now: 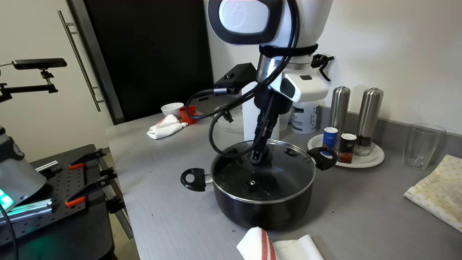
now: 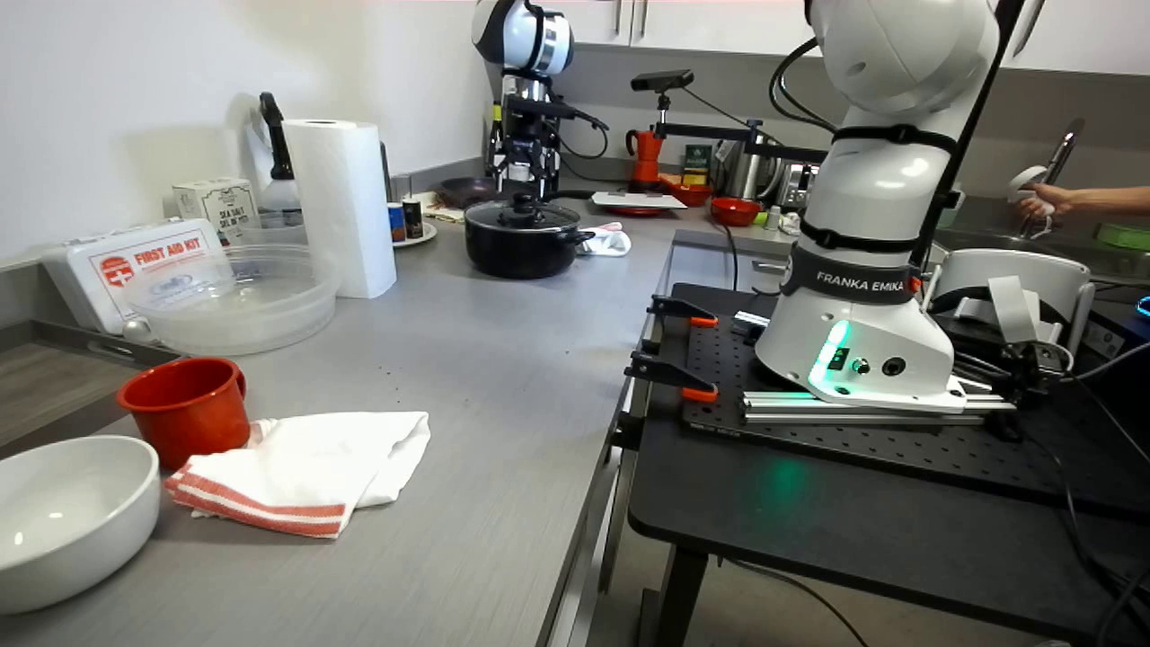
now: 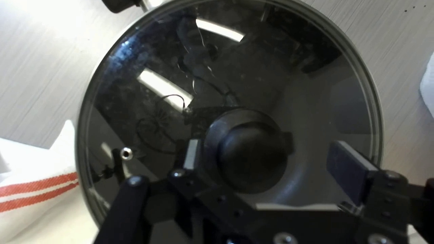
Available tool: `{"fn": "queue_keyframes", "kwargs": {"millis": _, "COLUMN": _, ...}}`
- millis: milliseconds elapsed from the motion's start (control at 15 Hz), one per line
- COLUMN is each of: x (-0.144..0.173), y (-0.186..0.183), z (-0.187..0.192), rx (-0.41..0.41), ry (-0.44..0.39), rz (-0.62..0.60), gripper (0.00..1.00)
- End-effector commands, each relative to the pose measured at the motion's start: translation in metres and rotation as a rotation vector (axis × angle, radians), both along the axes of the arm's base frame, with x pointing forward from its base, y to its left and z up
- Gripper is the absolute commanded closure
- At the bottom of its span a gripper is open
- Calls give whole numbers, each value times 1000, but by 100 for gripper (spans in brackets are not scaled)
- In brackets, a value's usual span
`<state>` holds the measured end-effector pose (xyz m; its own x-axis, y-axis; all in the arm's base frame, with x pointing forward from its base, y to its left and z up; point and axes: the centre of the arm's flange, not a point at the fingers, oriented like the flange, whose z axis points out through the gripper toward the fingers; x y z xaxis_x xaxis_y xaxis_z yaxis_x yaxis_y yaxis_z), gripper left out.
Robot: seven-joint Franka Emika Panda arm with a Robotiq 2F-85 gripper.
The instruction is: Put the glass lid on the black pot.
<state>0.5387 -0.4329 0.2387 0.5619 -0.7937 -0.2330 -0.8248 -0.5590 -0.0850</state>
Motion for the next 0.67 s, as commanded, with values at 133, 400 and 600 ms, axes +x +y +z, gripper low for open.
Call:
{"fn": "queue_keyframes", "kwargs": {"millis": 133, "x": -1, "y": 5, "z": 2, "rx": 1, "ry": -26, "rz": 12, "gripper": 0}}
{"fn": "queue_keyframes", "kwargs": {"millis": 400, "x": -1, "y": 6, "z": 3, "rx": -1, "ry": -22, "rz": 14, "gripper": 0}}
{"fn": "queue_keyframes", "kwargs": {"millis": 600, "x": 2, "y": 1, "z": 0, "rx": -1, "ry": -4, "rz": 3, "gripper": 0}}
